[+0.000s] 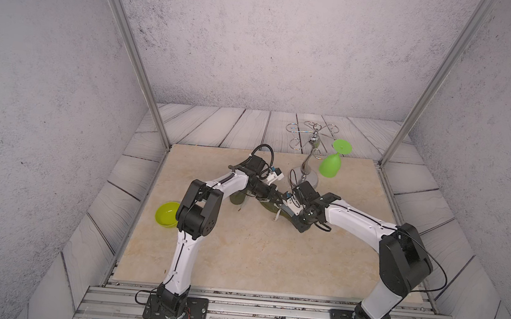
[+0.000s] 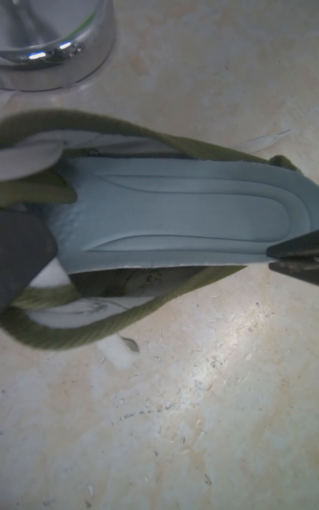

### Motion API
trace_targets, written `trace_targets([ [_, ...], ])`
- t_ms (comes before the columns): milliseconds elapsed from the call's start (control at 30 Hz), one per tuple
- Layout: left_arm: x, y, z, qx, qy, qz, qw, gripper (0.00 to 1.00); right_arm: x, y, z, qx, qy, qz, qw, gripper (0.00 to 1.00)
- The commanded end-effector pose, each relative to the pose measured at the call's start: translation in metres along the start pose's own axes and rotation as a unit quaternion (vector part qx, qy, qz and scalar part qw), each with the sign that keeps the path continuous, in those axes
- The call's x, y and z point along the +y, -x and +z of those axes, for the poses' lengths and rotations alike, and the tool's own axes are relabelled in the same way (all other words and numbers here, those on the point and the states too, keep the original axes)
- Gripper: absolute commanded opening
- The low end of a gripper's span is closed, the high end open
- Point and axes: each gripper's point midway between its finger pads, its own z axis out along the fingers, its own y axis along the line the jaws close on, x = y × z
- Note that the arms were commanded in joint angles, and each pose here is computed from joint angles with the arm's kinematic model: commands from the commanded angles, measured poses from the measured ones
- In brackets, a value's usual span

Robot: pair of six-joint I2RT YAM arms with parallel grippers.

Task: Insert the insole into the shoe

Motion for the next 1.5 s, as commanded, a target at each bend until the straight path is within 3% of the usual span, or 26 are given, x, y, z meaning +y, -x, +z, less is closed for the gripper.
trace_targets([
  [0, -0.005, -0.002, 0.003, 0.009, -0.02, -0.001, 1.0, 0.0, -0.008, 0.02, 0.012, -0.021, -0.012, -0.006, 1.0, 0.03],
  [367, 0.001, -0.006, 0.009, 0.015, -0.022, -0.008, 1.0, 0.0, -0.018, 0.053, 0.014, -0.085, -0.024, -0.013, 0.996, 0.0],
  [567, 0.007, -0.009, 0.014, 0.019, -0.025, -0.013, 0.999, 0.0, -0.037, 0.053, 0.03, -0.089, -0.016, 0.027, 0.996, 0.0],
  [733, 0.006, -0.007, 0.013, 0.016, -0.026, -0.011, 0.999, 0.0, -0.038, 0.054, 0.04, -0.073, -0.013, 0.007, 0.997, 0.0],
  [1000, -0.001, -0.01, 0.006, 0.028, -0.024, -0.007, 0.999, 0.0, -0.026, 0.068, 0.007, -0.088, 0.028, 0.012, 0.996, 0.0],
  [1200, -0.015, -0.023, -0.01, 0.049, -0.011, 0.005, 0.999, 0.0, -0.009, 0.049, -0.015, -0.093, 0.042, 0.027, 0.994, 0.0],
  [1467, -0.029, -0.062, -0.029, 0.116, 0.0, -0.005, 0.993, 0.0, 0.017, 0.028, -0.03, -0.075, 0.065, -0.001, 0.995, 0.0],
])
